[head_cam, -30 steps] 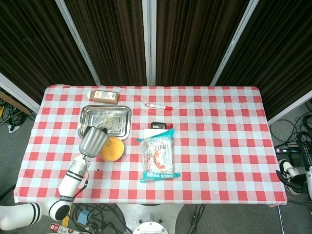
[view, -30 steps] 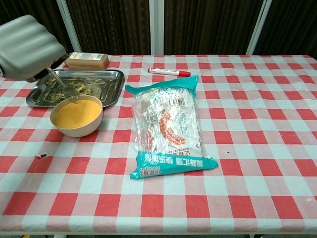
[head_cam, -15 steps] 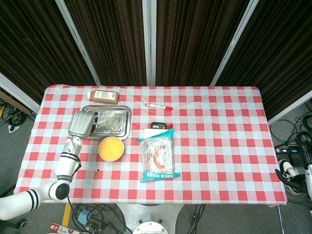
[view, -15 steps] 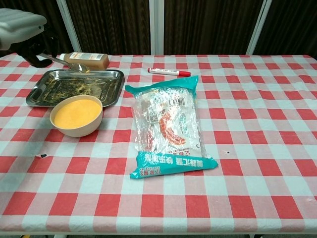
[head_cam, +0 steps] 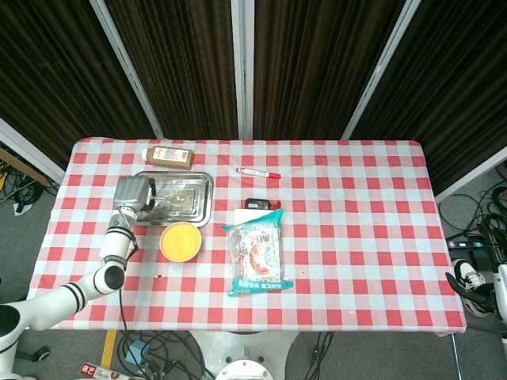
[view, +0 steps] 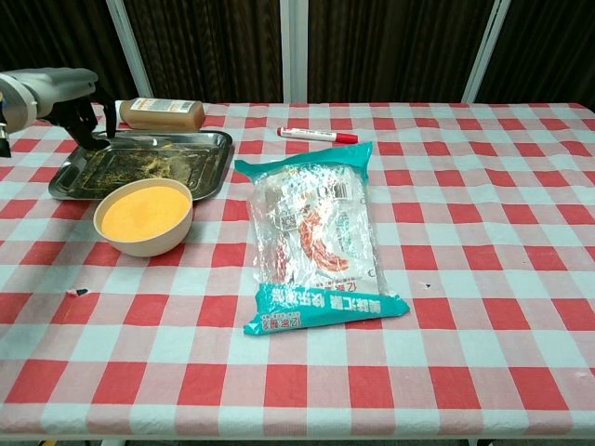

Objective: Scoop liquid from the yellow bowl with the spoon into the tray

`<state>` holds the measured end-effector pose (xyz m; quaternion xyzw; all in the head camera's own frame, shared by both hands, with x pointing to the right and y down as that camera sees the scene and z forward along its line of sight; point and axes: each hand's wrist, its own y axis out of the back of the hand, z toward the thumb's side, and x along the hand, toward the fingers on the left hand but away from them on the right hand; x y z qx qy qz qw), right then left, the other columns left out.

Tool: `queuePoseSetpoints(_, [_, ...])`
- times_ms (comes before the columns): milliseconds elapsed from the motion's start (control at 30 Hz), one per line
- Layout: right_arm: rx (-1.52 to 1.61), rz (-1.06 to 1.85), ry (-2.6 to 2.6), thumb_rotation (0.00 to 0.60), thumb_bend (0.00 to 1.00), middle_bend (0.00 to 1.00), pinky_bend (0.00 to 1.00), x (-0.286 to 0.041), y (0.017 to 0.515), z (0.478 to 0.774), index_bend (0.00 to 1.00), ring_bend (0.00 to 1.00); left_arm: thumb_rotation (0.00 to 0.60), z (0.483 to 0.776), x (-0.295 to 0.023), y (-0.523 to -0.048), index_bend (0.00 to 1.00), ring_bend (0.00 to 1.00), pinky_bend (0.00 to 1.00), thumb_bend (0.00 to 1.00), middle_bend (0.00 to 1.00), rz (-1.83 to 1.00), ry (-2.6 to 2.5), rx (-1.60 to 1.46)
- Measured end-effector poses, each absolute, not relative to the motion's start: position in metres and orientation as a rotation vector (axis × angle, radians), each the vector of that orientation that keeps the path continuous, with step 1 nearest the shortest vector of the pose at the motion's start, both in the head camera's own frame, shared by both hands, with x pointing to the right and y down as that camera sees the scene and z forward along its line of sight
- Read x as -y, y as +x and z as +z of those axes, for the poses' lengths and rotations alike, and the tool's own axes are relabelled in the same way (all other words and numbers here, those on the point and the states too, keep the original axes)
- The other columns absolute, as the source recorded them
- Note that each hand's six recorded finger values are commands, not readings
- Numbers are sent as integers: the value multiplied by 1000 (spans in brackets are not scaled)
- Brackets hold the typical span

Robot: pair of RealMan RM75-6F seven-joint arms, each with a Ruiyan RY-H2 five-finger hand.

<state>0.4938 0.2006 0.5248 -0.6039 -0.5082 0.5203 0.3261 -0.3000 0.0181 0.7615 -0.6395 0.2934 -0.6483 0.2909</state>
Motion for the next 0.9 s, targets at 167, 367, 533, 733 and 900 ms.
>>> queuePoseSetpoints(167, [1338,1366,-1578,438,174,245,162,-201,496,525,44,39,600,769,-24,-297,355,729,950,339,737,-1752,-1735,-765])
queuePoseSetpoints(367, [1340,1360,-1578,437,176,245,162,-200,496,524,44,39,600,759,-25,-299,300,518,806,303,547,-1730,-1746,-800])
queuePoseSetpoints(533, [1331,1378,-1582,438,177,213,157,-199,501,523,44,37,600,733,-22,-322,299,379,566,296,427,-1695,-1714,-904])
queuePoseSetpoints(733, [1322,1375,-1625,438,193,156,103,-196,500,527,44,1,600,683,-37,-371,299,258,371,250,327,-1605,-1569,-1041])
queuePoseSetpoints(900, [1310,1346,-1669,438,196,133,81,-193,493,533,44,0,600,637,-76,-412,299,243,302,182,319,-1512,-1465,-1076])
